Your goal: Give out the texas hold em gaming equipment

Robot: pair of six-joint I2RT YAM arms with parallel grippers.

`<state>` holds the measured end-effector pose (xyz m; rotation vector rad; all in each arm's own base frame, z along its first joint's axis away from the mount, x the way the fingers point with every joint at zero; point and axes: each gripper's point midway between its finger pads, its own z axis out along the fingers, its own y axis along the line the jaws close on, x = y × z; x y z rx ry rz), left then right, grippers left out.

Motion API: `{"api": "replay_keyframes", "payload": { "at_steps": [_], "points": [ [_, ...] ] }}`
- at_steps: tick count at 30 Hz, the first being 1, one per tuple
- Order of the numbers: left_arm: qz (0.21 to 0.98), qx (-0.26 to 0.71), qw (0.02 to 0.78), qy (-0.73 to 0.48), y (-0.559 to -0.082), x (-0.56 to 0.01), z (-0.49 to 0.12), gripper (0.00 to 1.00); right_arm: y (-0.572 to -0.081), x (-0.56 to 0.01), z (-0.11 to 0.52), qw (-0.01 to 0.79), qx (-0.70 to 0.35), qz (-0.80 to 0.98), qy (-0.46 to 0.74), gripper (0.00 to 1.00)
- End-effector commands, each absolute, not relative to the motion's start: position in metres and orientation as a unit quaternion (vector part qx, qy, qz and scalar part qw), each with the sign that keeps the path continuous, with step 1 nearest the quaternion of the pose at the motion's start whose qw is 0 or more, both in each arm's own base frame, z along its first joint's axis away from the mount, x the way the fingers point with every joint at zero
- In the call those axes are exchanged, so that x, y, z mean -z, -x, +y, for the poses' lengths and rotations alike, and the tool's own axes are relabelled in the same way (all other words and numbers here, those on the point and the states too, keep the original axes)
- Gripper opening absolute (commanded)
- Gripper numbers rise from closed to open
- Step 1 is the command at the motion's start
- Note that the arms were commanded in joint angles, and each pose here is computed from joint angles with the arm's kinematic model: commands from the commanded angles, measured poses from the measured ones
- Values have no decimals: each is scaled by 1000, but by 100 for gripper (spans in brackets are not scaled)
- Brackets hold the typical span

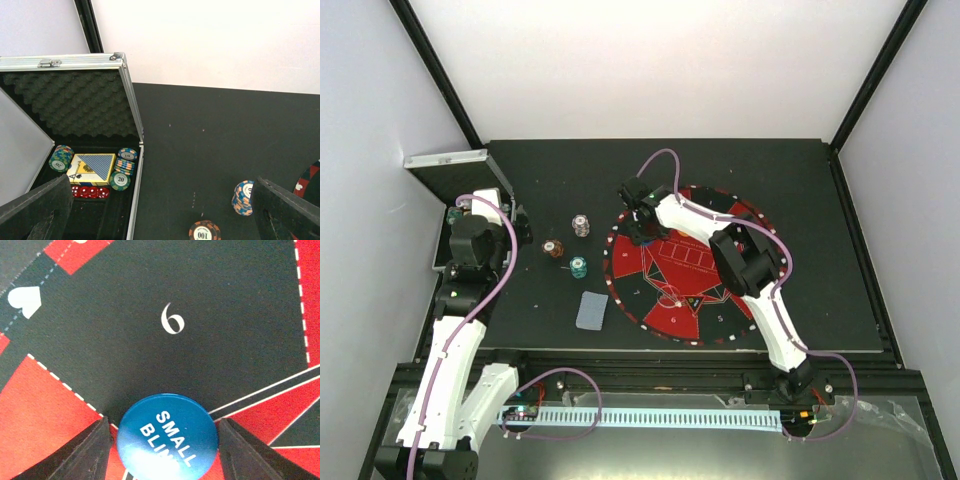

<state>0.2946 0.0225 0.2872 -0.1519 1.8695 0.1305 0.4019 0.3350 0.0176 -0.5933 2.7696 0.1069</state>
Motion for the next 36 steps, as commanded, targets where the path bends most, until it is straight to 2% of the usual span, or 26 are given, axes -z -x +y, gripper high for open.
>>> {"api": "replay_keyframes", "payload": {
  "at_steps": [1, 5, 10, 13, 22, 29, 36],
  "points": [
    [796, -45, 600, 62, -296, -294, 18, 99, -398, -11, 347, 153, -56, 962, 220, 68],
    [797, -44, 600, 62, -296, -293, 18, 99, -397, -56, 348, 189, -78, 953, 223, 86],
    [798, -44, 598, 61, -296, -292, 17, 99, -396, -111, 331, 243, -73, 940, 227, 91],
    [798, -42, 598, 60, -296, -292, 16, 99, -397, -120, 308, 249, -68, 944, 208, 92],
    [797, -41, 600, 59, -296, -293, 15, 99, -410, -77, 238, 203, -24, 968, 142, 91],
    [799, -41, 597, 57, -296, -292, 14, 99, -410, -42, 226, 173, -13, 976, 135, 90],
    [798, -41, 598, 57, -296, -292, 15, 99, -415, -26, 222, 157, -2, 980, 123, 82]
  ]
}}
